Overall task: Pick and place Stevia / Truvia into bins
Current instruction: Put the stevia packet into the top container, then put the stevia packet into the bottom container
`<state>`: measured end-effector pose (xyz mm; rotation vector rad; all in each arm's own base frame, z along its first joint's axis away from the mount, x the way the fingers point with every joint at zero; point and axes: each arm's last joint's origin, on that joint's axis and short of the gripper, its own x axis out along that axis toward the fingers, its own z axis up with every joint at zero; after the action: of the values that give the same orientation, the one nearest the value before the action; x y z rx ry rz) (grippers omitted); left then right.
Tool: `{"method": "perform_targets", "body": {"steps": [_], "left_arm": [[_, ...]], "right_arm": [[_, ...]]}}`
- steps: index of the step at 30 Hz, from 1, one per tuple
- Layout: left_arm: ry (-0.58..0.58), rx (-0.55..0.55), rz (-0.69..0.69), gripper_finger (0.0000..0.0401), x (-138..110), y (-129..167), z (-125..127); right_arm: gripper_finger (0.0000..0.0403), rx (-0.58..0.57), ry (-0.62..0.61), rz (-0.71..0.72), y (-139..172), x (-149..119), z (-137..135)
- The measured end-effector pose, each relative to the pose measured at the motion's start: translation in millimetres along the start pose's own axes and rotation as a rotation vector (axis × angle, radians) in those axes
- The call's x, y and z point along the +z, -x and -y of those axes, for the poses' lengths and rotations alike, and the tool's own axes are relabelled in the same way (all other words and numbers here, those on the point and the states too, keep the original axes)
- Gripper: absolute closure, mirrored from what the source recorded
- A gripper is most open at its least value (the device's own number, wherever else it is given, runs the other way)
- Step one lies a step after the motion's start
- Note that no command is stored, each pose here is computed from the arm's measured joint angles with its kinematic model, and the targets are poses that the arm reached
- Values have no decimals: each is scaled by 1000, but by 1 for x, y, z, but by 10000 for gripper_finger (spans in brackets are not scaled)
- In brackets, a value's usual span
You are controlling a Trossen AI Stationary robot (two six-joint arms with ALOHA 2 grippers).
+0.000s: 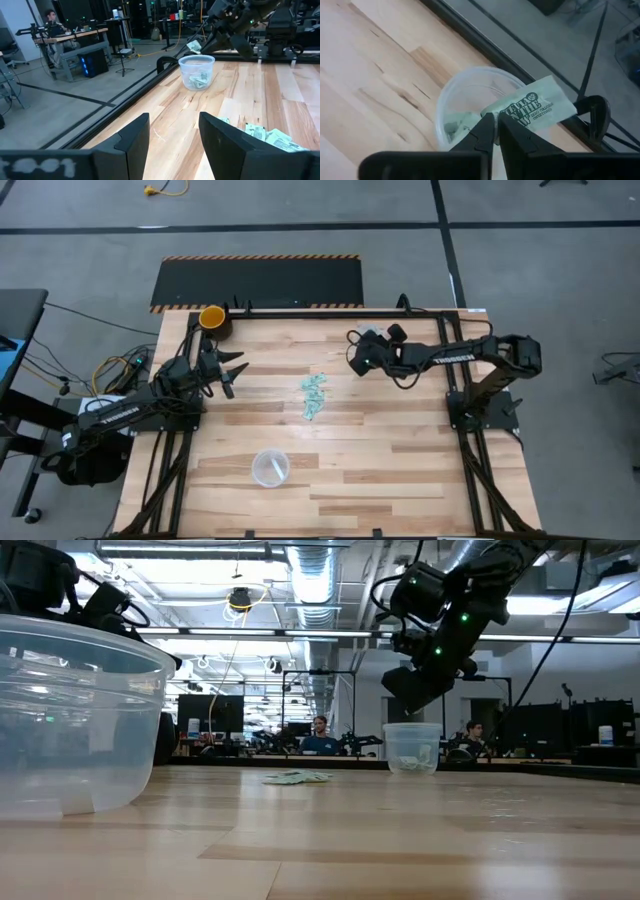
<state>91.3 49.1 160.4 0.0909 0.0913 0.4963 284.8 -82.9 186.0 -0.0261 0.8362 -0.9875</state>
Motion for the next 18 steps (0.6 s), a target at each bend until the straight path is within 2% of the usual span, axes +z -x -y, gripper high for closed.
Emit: {"method": "perform_targets", "body": {"steps": [13, 18], "left_arm": [[0, 0, 0, 238, 0, 0, 0], [0, 0, 0, 238, 0, 0, 0]], "right_arm": [[273, 16, 29, 38, 3, 3, -4], [249, 35, 29, 50, 11, 2, -9]]}}
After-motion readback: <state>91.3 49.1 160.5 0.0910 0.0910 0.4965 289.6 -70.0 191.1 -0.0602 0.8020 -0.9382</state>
